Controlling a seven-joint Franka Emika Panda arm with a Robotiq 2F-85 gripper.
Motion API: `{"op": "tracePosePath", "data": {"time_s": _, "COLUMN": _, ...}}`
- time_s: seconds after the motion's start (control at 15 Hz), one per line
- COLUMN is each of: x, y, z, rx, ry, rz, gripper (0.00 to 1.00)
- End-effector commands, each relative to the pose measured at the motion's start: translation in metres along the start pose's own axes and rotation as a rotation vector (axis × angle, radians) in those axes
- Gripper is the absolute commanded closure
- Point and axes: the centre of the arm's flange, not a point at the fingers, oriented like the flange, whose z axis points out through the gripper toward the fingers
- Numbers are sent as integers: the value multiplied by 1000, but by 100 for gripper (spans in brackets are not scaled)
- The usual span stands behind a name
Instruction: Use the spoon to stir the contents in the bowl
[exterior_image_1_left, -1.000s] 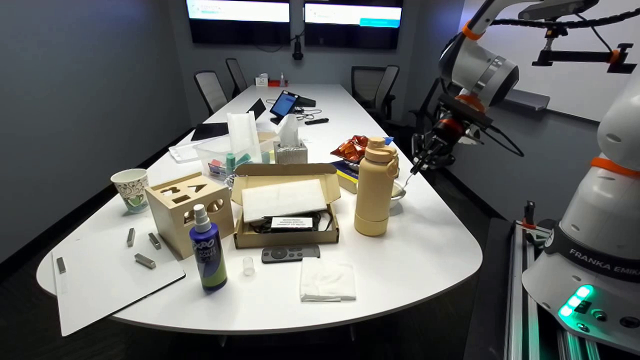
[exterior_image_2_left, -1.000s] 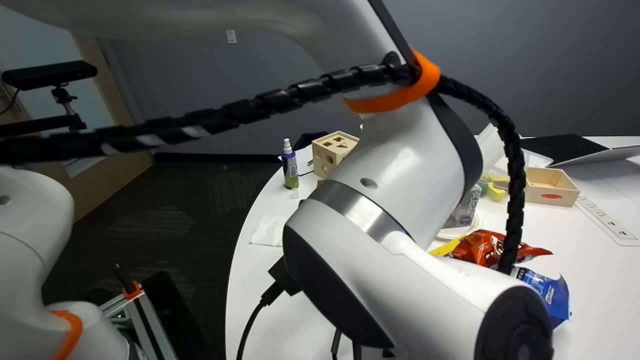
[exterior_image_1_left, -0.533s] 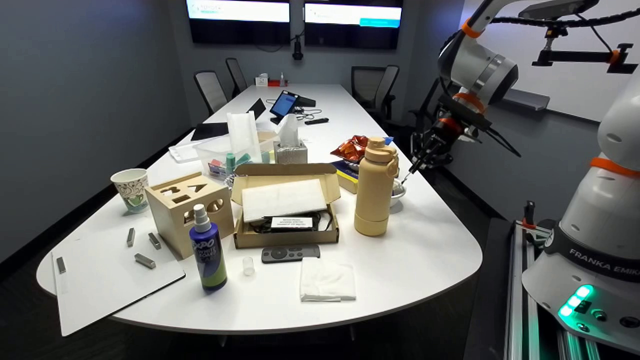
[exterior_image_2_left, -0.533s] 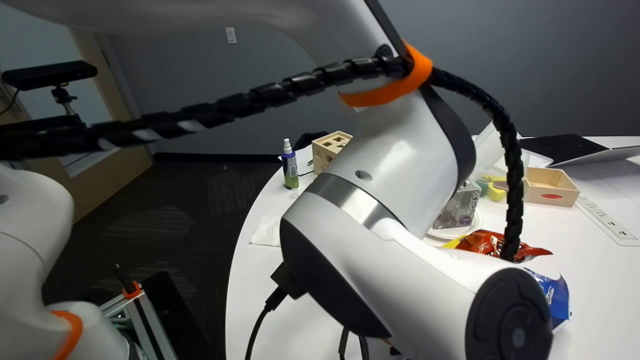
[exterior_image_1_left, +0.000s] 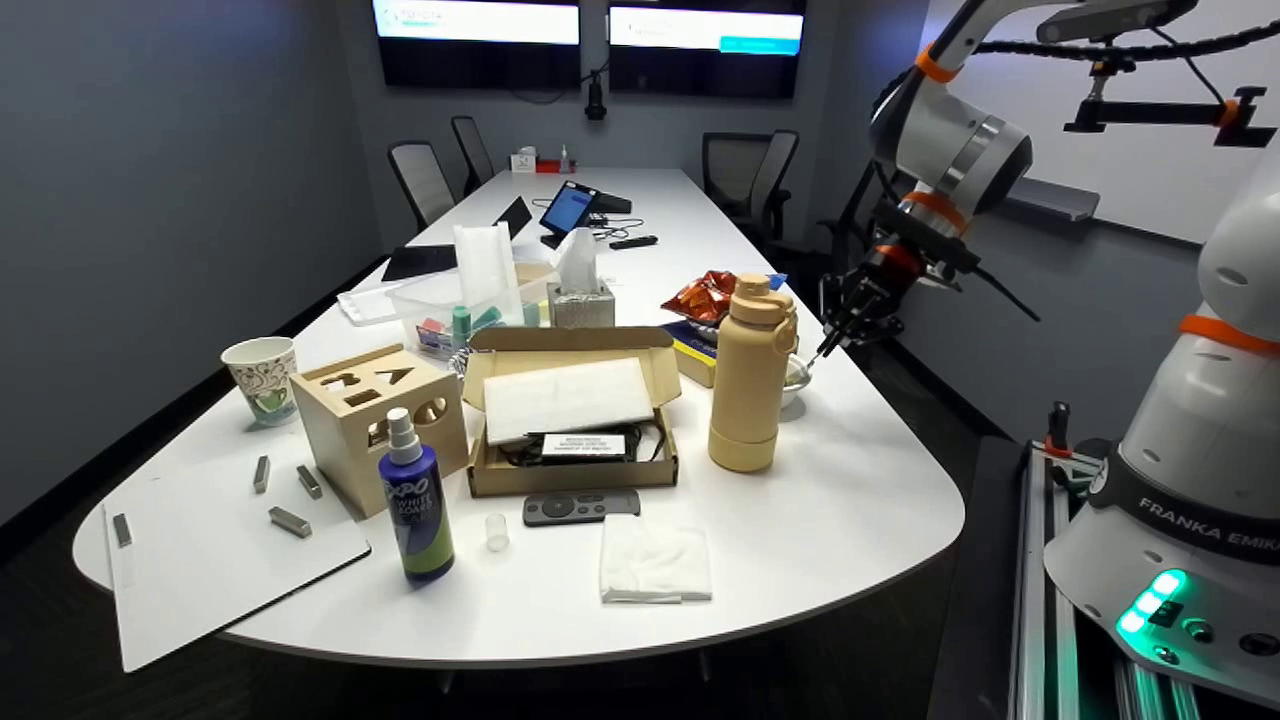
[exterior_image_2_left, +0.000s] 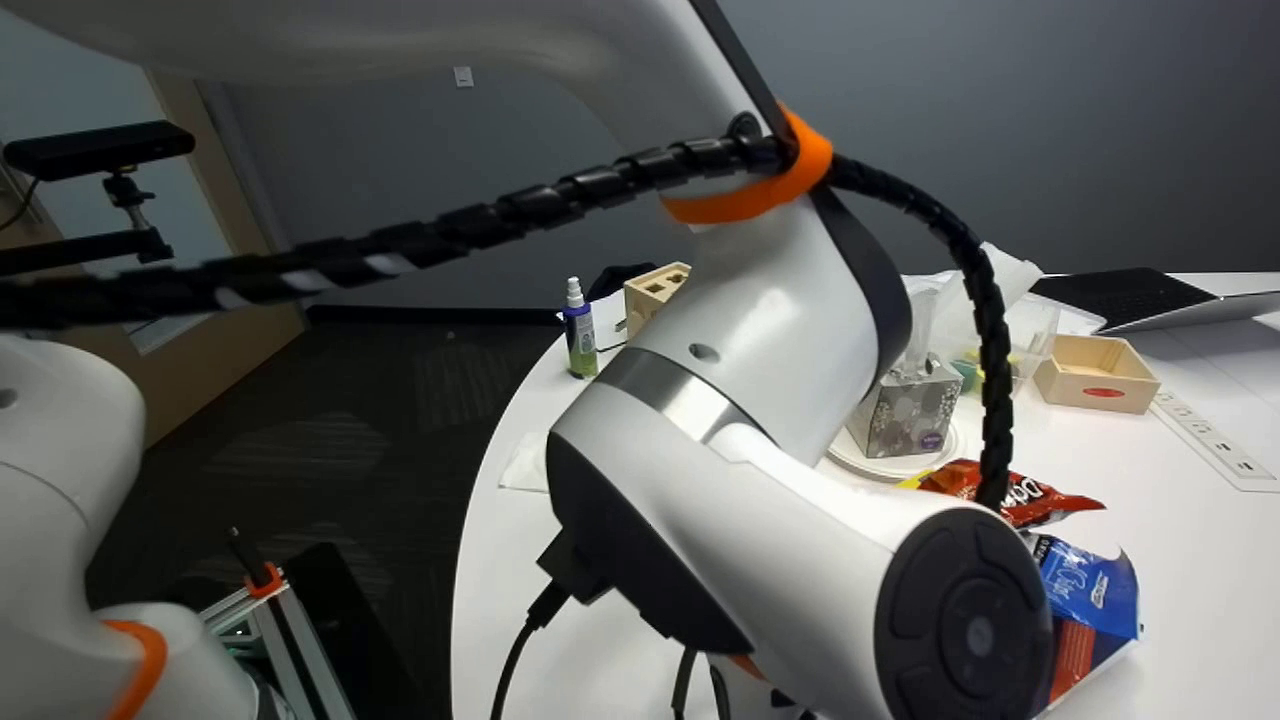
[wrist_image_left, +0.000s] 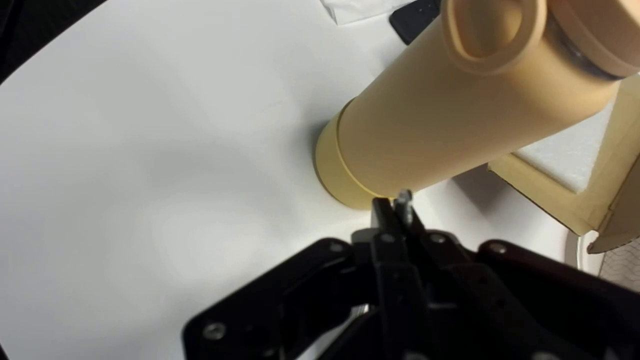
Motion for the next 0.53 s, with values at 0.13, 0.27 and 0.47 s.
{"op": "tracePosePath", "data": {"time_s": 0.13, "x": -5, "y": 1, "z": 11, "rx": 3, "ry": 15, "rz": -5, "gripper": 76}}
{"op": "tracePosePath", "data": {"time_s": 0.27, "x": -4, "y": 1, "z": 13, "rx": -6, "ry": 18, "rz": 8, "gripper": 63}}
{"op": "tracePosePath", "data": {"time_s": 0.47, "x": 0, "y": 3, "z": 14, "rx": -13, "ry": 18, "rz": 24, "gripper": 40}}
